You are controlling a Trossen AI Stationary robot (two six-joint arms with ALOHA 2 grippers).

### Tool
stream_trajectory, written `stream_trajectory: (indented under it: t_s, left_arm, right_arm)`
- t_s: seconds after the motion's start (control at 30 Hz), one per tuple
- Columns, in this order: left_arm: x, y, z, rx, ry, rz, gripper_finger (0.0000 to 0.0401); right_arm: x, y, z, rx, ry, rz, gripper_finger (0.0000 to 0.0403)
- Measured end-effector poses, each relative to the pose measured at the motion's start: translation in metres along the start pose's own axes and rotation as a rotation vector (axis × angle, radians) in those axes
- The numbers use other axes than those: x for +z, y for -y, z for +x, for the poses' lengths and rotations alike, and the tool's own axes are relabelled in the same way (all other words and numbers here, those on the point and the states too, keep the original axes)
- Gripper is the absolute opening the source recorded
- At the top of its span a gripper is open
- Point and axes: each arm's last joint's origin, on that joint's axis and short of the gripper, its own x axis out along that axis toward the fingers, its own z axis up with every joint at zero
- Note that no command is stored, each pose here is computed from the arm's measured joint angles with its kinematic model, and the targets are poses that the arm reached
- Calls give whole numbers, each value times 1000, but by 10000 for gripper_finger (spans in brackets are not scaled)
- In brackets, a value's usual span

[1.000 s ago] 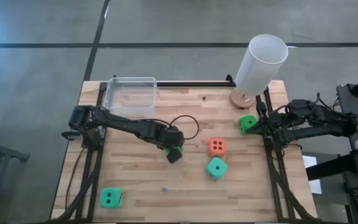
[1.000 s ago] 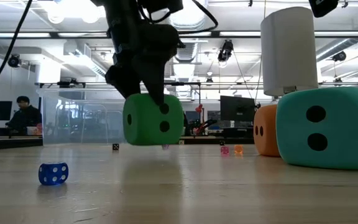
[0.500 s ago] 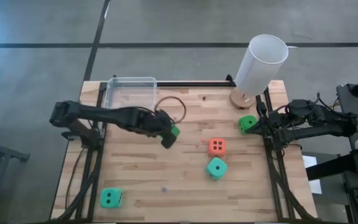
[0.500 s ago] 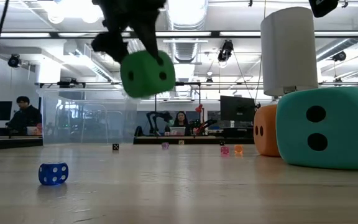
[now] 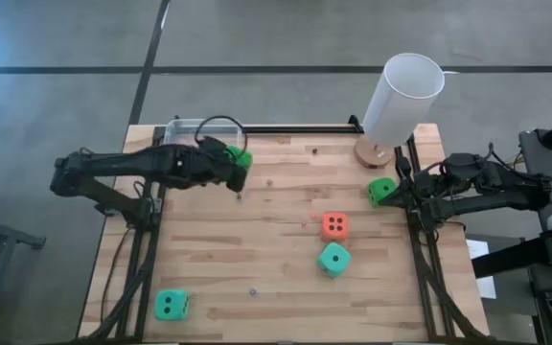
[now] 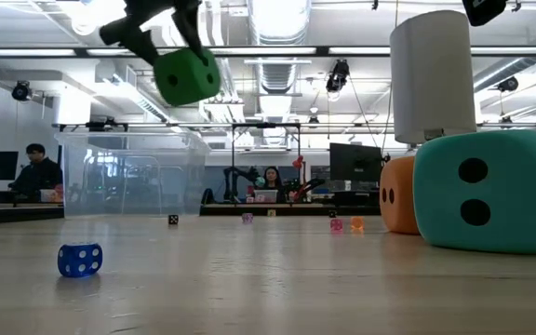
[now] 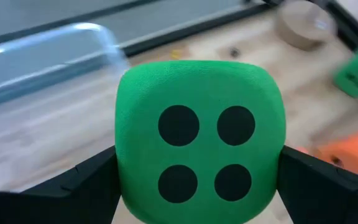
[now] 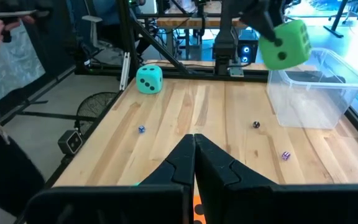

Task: Pick & Place Dice
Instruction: Put the left green large dice into the transparent bin

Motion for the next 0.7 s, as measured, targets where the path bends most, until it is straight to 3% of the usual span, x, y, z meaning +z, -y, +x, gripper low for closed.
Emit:
stream_trajectory:
  t_s: [0.37,0.7]
  left_arm:
    - [16,-58,-6,288,0,-118,364]
    - [33,-103,-6,464,-1,-108,370]
  right_arm:
    - [0,0,0,-1,0,0,8]
    - [0,0,0,-1,0,0,8]
